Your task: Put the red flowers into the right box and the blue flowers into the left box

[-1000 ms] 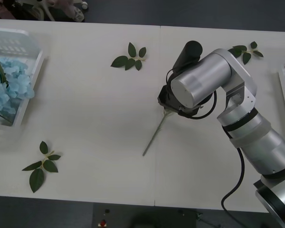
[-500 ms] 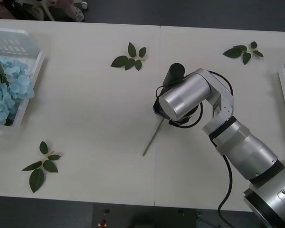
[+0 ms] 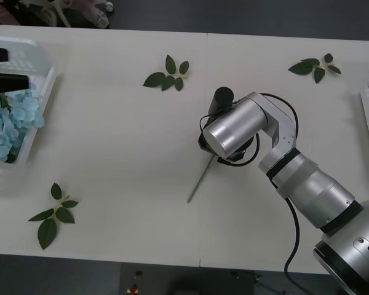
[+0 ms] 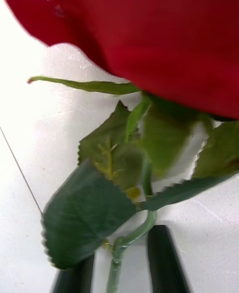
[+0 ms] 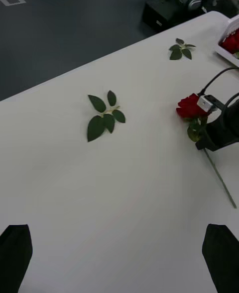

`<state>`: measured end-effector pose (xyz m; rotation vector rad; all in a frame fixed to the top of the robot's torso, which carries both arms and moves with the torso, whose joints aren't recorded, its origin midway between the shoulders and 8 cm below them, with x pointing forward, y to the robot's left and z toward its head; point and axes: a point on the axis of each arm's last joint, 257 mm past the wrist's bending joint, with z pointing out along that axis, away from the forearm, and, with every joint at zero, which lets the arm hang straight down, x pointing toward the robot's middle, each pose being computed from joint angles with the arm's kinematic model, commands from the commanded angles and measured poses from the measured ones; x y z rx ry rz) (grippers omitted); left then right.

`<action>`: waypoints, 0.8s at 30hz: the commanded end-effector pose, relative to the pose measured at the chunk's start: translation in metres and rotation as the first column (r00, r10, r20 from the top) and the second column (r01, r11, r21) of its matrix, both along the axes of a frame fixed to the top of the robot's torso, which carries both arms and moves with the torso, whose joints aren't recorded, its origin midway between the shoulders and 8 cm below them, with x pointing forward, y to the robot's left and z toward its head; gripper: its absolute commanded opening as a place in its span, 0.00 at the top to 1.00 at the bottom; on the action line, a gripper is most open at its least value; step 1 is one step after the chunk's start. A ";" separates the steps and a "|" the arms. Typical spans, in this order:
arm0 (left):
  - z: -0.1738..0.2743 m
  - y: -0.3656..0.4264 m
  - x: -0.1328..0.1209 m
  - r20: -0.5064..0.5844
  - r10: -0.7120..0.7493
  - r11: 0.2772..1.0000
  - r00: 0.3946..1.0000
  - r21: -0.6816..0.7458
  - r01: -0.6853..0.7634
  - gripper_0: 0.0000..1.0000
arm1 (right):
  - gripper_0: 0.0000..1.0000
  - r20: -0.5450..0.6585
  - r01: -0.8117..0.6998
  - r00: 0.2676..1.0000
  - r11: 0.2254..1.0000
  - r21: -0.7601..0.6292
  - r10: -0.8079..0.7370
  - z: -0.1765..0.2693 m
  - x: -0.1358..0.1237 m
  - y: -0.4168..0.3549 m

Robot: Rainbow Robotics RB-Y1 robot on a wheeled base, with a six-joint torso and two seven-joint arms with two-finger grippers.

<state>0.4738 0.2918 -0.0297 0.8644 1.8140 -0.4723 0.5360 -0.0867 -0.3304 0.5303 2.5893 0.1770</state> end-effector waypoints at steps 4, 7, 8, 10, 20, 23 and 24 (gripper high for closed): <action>-0.025 -0.101 -0.022 0.030 -0.109 0.993 0.994 -0.039 0.110 0.00 | 0.95 0.034 -0.030 0.999 0.999 0.010 0.030 0.015 0.012 0.014; -0.027 -0.126 -0.038 0.064 -0.158 0.987 0.985 -0.012 0.159 0.00 | 0.98 0.037 -0.030 0.999 1.000 0.005 0.029 0.010 0.015 0.011; -0.025 -0.135 -0.046 0.074 -0.177 0.984 0.982 -0.006 0.178 0.00 | 0.99 0.037 -0.031 0.999 1.000 0.007 0.030 0.010 0.017 0.012; -0.021 -0.149 -0.060 0.080 -0.218 0.976 0.973 0.000 0.219 0.00 | 0.99 0.037 -0.025 0.999 1.000 0.000 0.025 0.008 0.020 0.008; -0.024 -0.180 -0.103 0.068 -0.331 0.943 0.941 0.038 0.329 0.00 | 0.99 0.103 0.009 0.995 1.000 0.015 -0.010 0.076 0.060 -0.024; -0.033 -0.181 -0.107 0.056 -0.343 0.939 0.938 0.056 0.340 0.00 | 0.99 0.118 0.013 0.993 1.000 -0.011 -0.012 0.124 0.068 -0.062; -0.033 -0.180 -0.107 0.060 -0.344 0.938 0.937 0.061 0.340 0.00 | 0.99 0.118 0.019 0.993 0.999 -0.028 -0.015 0.140 0.068 -0.081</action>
